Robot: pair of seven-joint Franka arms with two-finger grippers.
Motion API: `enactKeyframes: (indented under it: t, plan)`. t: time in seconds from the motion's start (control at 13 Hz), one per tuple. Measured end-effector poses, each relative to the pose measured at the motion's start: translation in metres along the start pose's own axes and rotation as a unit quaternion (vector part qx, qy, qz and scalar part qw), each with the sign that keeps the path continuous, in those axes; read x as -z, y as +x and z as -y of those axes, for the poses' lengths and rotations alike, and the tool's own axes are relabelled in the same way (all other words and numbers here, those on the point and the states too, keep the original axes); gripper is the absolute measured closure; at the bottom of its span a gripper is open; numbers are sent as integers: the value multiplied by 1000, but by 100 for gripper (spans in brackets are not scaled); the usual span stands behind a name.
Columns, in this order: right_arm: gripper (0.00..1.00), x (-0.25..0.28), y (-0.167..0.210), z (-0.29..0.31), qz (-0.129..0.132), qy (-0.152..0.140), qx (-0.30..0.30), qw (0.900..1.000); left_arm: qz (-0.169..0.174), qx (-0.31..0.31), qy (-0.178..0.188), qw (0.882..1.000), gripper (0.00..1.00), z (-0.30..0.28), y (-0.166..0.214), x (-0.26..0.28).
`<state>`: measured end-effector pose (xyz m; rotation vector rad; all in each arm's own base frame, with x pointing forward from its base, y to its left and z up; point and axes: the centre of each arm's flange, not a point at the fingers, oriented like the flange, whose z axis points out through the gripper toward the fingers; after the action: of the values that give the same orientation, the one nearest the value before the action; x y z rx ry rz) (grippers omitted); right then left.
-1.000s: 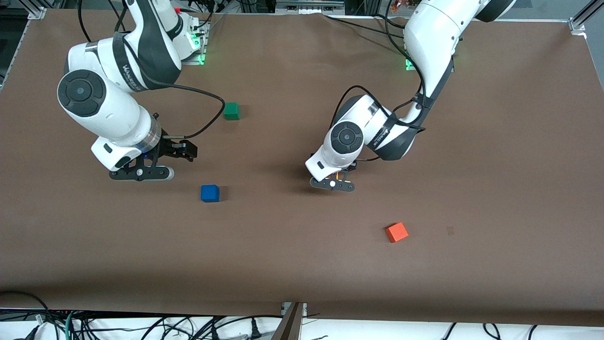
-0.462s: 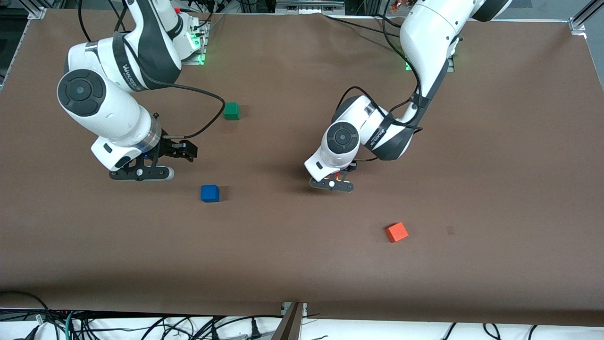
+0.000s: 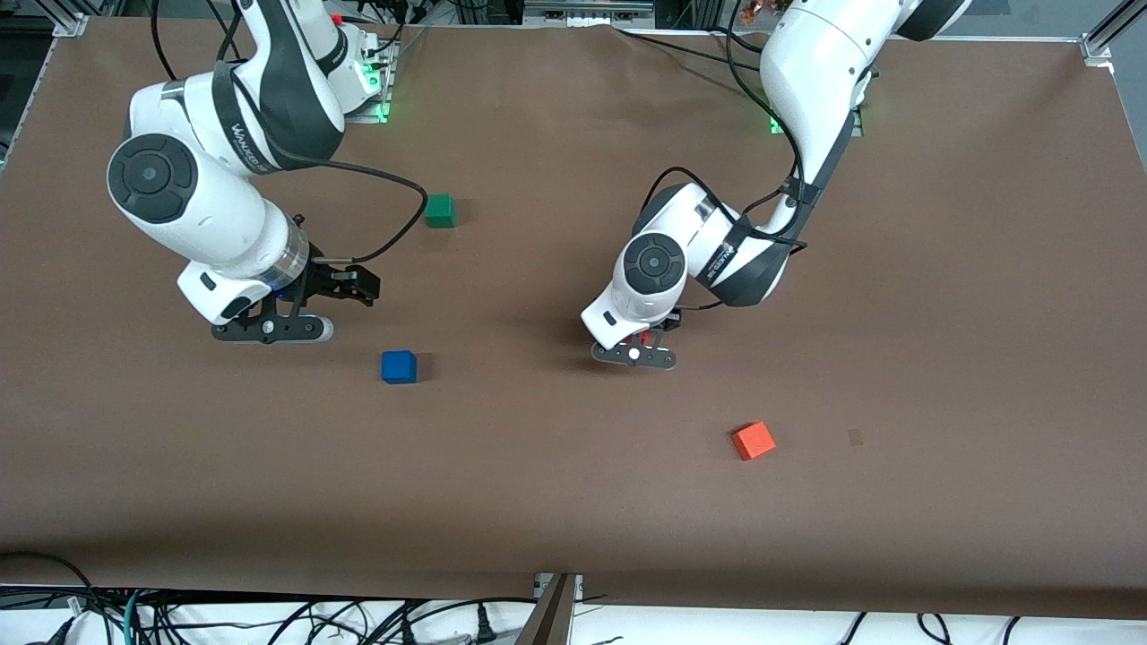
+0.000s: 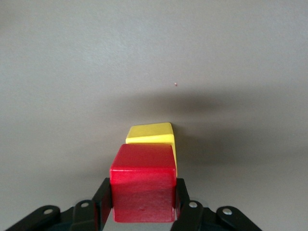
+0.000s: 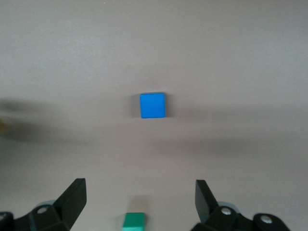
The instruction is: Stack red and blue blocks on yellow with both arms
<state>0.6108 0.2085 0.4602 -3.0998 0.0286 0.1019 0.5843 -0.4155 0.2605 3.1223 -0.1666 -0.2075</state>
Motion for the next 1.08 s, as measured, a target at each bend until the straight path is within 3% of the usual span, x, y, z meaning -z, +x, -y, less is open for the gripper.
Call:
enactKeyframes:
  t: [0.23,0.62,0.92,1.08]
  plan:
    - [0,-28,7,17,6,22,-25,999,-1,5,0,1000,44,-1,1,0]
    - [0,-137,22,63,-4,-2,-22,1000,-2,9,0,1000,44,-16,-2,-5]
    - [0,-182,32,36,5,-18,-4,1000,-4,13,2,1000,44,-13,1,-4]
    - [0,-190,41,6,-4,-17,1,1000,-6,15,3,1000,44,-11,2,-4]
